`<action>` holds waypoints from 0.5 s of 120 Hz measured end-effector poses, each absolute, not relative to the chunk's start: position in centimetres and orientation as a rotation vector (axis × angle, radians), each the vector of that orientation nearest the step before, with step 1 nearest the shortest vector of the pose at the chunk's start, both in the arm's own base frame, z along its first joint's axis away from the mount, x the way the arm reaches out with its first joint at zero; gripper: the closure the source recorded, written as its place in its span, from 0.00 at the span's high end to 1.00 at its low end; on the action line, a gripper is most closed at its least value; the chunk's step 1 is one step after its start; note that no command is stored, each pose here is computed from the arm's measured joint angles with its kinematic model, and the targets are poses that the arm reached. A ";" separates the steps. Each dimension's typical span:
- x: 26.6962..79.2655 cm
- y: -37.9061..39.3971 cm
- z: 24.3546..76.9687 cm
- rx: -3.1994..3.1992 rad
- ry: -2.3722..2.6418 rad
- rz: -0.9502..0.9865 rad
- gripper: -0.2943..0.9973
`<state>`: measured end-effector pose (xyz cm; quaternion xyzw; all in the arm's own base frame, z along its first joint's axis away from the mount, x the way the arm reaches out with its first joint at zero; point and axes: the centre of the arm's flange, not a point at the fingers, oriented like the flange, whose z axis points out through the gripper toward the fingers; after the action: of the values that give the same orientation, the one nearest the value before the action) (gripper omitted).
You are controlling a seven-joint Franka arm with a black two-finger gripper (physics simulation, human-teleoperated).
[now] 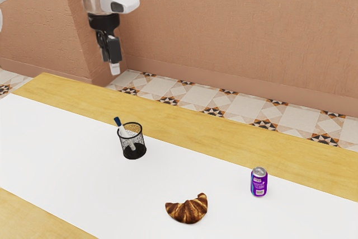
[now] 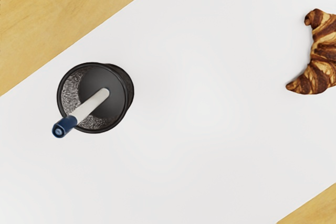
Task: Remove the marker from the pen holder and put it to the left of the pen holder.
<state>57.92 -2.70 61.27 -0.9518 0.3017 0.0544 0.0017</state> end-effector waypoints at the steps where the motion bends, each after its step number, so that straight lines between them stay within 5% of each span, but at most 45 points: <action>1: 57.9 -2.7 61.3 -2.985 0.952 0.168 0.77; 34: 57.8 -1.6 60.2 -2.986 1.066 0.143 0.77; 60: 57.1 5.5 51.3 -3.010 1.115 0.132 0.77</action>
<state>57.10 5.53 51.32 -0.9363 0.3469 0.0410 -0.0355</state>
